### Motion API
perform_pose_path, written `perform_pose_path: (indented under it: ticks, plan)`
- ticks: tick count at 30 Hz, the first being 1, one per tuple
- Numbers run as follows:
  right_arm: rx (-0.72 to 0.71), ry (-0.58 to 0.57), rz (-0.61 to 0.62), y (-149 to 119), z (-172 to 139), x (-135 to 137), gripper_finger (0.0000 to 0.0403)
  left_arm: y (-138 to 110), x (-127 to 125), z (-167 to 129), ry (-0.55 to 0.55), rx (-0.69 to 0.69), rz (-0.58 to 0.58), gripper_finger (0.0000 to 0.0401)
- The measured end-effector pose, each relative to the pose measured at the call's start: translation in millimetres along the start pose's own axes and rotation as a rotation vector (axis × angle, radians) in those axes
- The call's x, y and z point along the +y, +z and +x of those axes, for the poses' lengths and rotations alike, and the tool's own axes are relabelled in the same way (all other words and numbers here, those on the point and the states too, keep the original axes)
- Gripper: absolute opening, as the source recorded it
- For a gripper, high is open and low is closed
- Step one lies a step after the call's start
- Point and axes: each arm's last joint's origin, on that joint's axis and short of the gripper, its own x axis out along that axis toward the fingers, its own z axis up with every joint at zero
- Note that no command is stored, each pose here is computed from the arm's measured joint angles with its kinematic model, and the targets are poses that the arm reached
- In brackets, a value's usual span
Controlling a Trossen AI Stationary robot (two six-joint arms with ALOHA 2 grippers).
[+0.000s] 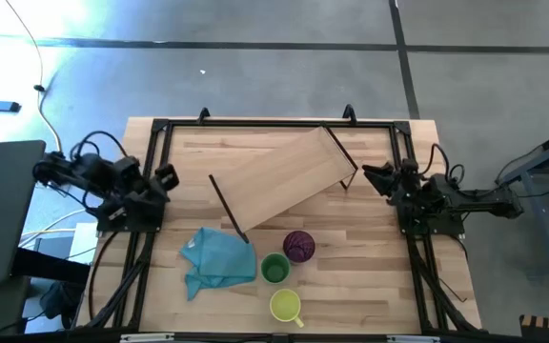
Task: Stack small to large cups/mugs on shelf
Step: Put the yellow cup on the shelf
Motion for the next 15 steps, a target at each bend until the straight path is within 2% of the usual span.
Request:
perform_pose_path:
  ticks: [6, 11, 15]
  plan:
    - [0.022, 0.008, -0.179, -2, 0, 0, 0.0197, 28, -7, 48, 0.093, 0.225, 0.141, 0.0106]
    - [0.031, 0.008, -0.2, -2, 0, -1, 0.0197, 34, -5, 92, 0.18, 0.45, 0.246, 0.0106]
    - [0.053, -0.002, -0.216, -4, 0, -2, 0.0197, 29, 1, 122, 0.246, 0.659, 0.247, 0.0106]
